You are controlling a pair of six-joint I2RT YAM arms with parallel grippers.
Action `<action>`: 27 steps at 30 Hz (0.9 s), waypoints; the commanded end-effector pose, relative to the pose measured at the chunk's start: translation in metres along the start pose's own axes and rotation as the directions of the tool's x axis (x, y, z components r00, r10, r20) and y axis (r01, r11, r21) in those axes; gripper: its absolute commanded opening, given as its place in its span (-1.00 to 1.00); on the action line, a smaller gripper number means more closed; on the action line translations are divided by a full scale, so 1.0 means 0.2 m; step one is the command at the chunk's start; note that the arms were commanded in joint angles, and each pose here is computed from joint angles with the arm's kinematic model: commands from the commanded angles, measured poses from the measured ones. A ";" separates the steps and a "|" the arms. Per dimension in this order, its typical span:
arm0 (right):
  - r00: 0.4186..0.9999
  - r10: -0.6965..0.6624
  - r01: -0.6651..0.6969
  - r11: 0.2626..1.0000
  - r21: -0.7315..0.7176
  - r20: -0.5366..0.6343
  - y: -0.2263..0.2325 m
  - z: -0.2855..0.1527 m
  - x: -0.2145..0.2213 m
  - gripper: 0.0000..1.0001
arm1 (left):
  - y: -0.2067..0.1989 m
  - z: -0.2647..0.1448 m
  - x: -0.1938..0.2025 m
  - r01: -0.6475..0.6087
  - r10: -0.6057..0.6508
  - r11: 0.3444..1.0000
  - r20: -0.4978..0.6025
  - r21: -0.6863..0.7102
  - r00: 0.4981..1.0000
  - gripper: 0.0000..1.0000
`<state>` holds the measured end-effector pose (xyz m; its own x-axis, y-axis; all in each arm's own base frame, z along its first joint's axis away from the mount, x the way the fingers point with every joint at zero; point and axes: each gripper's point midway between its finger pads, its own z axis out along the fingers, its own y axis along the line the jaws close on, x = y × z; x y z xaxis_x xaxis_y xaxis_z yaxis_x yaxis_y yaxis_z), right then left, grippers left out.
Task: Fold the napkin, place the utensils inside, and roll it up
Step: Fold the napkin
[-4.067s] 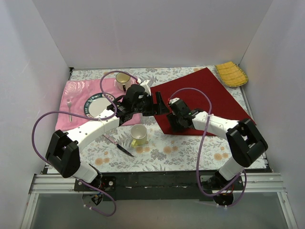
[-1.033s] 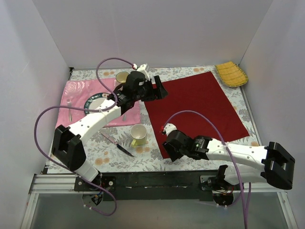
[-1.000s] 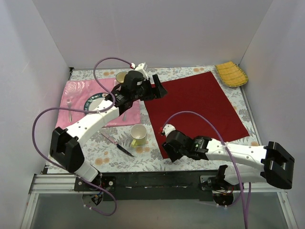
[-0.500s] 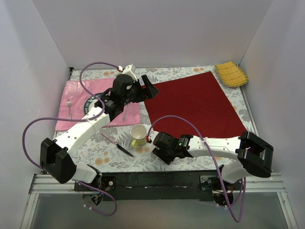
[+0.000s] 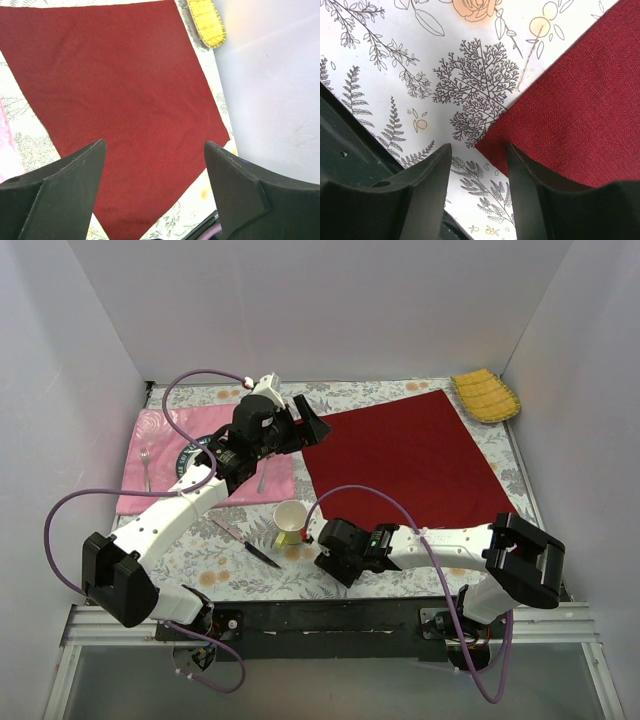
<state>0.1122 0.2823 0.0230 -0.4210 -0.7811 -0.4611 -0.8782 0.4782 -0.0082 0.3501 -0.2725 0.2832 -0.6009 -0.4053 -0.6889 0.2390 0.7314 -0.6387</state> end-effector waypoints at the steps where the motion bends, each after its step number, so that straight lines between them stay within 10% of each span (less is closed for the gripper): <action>1: 1.000 0.010 -0.010 0.999 -0.035 0.001 0.01 0.05 0.02 0.07 | -0.06 -0.08 -0.09 -0.001 -0.001 0.999 0.050 0.040 0.999 0.58; 13: 0.997 0.057 -0.054 0.997 0.056 -0.045 -0.05 0.05 0.09 -0.86 | -0.05 -0.08 -0.09 0.001 -0.003 0.999 0.049 0.039 0.999 0.59; 21: 0.961 0.237 -0.244 0.969 0.035 0.143 -0.17 -0.14 -0.30 -0.97 | -0.03 -0.07 -0.11 -0.010 0.009 1.000 0.049 0.025 0.999 0.60; 27: 0.855 0.433 -0.476 0.874 0.101 0.284 -0.73 -0.25 -0.45 -0.97 | -0.03 -0.02 -0.07 -0.013 0.013 0.999 0.008 0.038 1.000 0.59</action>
<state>0.2096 0.2755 0.0708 -0.6626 -0.4909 -0.5657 -0.6424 0.7608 0.0921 0.3536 -0.2654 0.2859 -0.5955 -0.4130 -0.6890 0.2367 0.7294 -0.6418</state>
